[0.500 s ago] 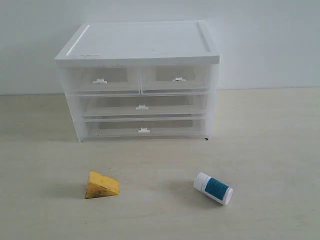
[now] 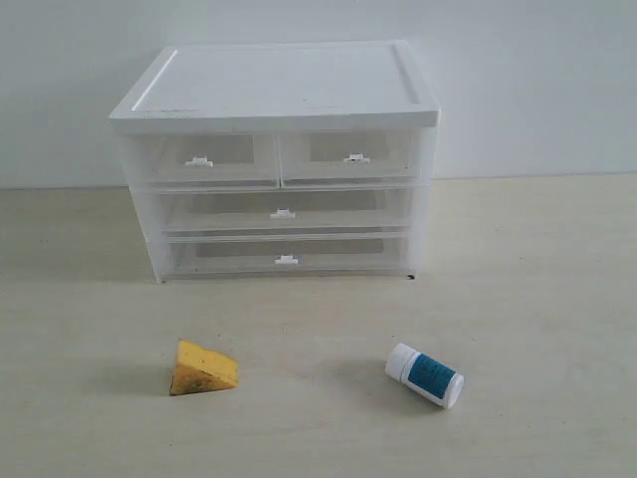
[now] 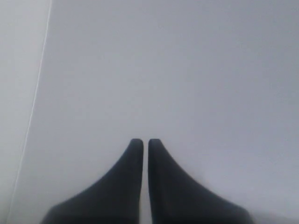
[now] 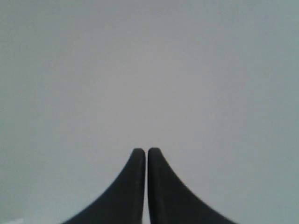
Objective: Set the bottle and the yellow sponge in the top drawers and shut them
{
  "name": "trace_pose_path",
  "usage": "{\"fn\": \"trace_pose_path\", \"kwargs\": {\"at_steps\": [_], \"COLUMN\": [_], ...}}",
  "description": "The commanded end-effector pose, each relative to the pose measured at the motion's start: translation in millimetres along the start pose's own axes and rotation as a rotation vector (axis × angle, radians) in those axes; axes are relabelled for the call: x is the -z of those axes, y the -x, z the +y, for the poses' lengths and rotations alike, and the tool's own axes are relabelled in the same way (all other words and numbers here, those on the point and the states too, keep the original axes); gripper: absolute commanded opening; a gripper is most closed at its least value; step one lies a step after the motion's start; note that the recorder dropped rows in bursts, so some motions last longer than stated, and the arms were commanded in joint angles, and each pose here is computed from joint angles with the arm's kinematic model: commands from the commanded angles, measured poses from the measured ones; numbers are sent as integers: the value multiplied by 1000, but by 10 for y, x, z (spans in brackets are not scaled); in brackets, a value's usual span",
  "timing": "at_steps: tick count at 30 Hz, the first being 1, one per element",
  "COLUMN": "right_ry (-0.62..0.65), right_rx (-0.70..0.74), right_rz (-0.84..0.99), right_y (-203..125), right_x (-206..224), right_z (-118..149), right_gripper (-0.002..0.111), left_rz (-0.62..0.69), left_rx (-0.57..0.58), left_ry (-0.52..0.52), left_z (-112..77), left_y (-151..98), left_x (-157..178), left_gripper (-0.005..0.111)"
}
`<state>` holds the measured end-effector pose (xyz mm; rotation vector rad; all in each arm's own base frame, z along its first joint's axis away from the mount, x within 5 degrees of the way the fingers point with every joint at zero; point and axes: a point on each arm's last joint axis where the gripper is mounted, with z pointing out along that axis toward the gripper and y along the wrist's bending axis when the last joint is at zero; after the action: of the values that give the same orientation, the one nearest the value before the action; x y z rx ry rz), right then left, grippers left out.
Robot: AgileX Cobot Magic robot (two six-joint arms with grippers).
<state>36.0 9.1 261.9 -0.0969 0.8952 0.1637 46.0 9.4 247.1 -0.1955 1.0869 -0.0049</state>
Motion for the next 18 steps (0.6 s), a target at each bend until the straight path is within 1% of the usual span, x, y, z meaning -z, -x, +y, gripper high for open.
{"fn": "trace_pose_path", "kwargs": {"at_steps": [1, 4, 5, 6, 8, 9, 12, 13, 15, 18], "right_ry": [21, 46, 55, 57, 48, 45, 30, 18, 7, -9], "right_rx": [-73, -239, -283, -308, -334, -333, -339, -340, -340, -341], "right_rz": [-232, -307, -334, -352, -350, -342, -279, -229, -175, -83], "right_y": [211, 279, 302, 318, 334, 415, 543, 641, 698, 683], "right_x": [26, 45, 53, 58, 47, 0, -113, -217, -356, -597], "right_z": [12, 8, 6, 1, -10, -12, -18, -23, -28, -38], "right_gripper": [0, 0, 0, 0, 0, 0, 0, 0, 0, 0], "left_rz": [-274, -340, -346, -352, -368, -384, -384, -358, -318, -252], "left_rx": [229, 425, 457, 460, 419, 366, 294, 266, 238, 218], "left_ry": [-50, -111, -137, -155, -189, -217, -240, -248, -256, -254], "left_z": [-15, -31, -47, -61, -103, -148, -206, -237, -272, -304], "left_y": [241, 307, 317, 325, 402, 496, 626, 680, 731, 762], "left_x": [40, 61, 66, 70, 63, 53, -29, -119, -252, -490], "left_gripper": [4, 4, 4, 4, 4, 4, 4, 4, 4, 4]}}
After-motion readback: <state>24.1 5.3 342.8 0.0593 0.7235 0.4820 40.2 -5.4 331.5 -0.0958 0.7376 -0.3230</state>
